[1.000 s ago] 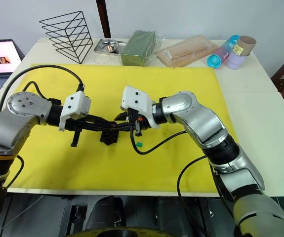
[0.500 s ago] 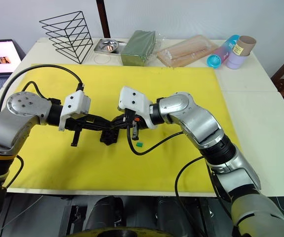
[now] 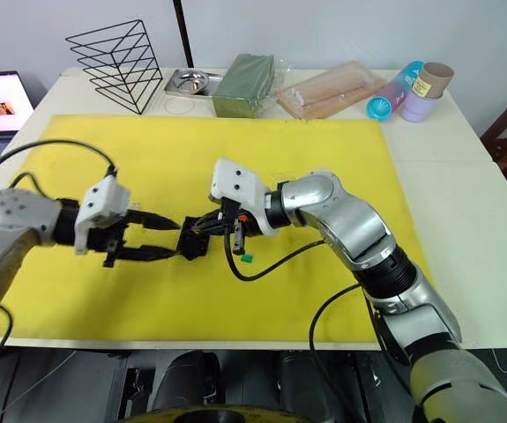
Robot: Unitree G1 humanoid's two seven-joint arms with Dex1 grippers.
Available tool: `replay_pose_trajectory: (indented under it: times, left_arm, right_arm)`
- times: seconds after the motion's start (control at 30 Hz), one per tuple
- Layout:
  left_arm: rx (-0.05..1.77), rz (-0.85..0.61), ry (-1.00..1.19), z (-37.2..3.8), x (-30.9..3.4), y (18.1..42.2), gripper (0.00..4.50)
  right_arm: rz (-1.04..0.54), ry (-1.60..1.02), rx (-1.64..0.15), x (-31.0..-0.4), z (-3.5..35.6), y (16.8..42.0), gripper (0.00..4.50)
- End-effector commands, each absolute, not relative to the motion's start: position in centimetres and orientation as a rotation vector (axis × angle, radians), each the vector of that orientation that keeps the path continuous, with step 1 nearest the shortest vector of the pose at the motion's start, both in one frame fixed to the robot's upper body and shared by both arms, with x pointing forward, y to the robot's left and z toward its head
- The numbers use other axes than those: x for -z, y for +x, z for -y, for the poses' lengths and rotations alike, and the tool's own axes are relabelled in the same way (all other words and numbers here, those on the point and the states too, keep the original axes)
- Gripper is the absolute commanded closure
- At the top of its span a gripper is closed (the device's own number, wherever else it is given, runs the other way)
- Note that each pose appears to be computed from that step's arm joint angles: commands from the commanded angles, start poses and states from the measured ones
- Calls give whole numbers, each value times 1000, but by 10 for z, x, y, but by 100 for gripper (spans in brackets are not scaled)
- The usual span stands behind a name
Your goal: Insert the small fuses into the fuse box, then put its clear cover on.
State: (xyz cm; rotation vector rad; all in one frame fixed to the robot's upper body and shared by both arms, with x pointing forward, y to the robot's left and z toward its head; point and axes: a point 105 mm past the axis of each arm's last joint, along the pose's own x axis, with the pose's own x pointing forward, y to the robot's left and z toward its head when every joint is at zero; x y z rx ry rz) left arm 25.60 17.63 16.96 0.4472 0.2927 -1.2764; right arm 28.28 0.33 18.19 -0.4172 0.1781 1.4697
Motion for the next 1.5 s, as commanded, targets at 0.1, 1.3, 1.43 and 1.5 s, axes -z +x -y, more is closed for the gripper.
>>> replay_pose_trajectory:
  times: [0.1,1.3,1.43,1.5]
  left_arm:
    - [1162,-147,389,-180,-182,235,2]
    - [698,57,63,-157,-115,233,2]
    - [694,63,63,-155,-115,237,2]
    - [693,67,62,-154,-115,238,2]
  right_arm:
    - [-103,-364,-1481,-194,-18,278,450]
    - [-91,-369,-1398,-167,-31,277,450]
    - [-91,-370,-1390,-167,-31,279,450]
    - [-92,-370,-1388,-166,-31,279,450]
